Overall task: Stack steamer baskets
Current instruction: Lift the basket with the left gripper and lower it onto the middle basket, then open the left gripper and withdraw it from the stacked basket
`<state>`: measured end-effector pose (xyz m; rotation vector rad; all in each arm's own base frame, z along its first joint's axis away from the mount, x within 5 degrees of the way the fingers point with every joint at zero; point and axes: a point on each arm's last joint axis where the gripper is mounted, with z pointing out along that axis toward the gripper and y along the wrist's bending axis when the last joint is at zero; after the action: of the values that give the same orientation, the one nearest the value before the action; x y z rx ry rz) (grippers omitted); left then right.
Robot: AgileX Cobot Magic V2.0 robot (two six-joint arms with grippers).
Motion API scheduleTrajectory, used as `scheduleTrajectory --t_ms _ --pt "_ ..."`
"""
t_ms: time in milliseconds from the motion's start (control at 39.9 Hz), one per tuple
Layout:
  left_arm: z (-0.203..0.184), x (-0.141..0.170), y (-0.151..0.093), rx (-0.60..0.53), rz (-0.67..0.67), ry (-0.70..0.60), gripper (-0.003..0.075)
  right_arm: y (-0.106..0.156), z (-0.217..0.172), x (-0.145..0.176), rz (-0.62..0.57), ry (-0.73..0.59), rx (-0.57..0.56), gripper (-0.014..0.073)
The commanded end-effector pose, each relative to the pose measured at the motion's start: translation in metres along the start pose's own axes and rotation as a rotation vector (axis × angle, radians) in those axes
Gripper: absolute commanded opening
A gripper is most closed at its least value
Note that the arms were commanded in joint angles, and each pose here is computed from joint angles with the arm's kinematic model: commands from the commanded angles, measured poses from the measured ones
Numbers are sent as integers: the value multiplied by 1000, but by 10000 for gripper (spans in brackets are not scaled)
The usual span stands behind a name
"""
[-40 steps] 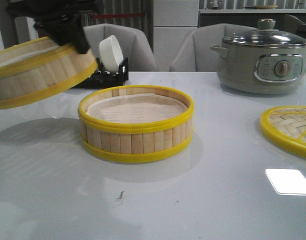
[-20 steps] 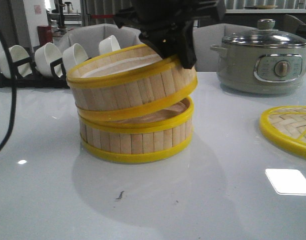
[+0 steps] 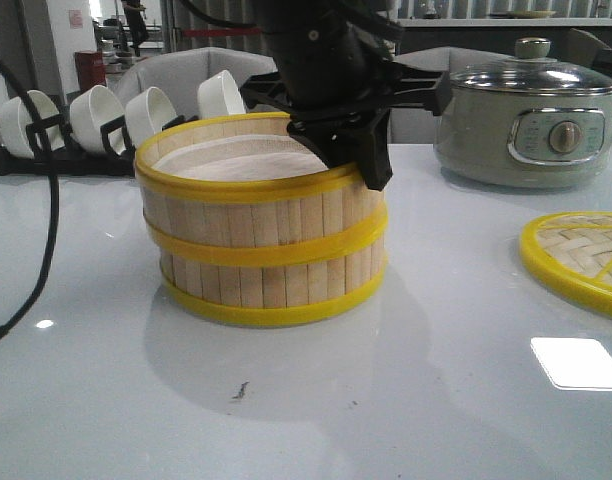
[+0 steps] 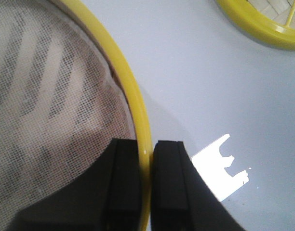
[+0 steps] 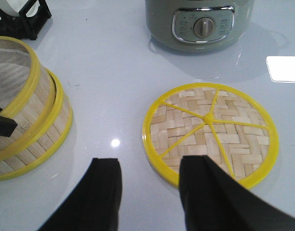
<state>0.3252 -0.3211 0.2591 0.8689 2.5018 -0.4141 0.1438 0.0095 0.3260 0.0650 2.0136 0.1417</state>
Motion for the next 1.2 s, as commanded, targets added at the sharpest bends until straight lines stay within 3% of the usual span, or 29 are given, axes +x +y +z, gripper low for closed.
scheduleTrajectory --t_ms 0,1177 --pt "-36 -21 -8 30 2 -166 87 2 -6 -19 0 -121 -13 395" --pt "-32 -25 -8 31 1 -217 104 2 -5 -18 1 -106 -12 395"
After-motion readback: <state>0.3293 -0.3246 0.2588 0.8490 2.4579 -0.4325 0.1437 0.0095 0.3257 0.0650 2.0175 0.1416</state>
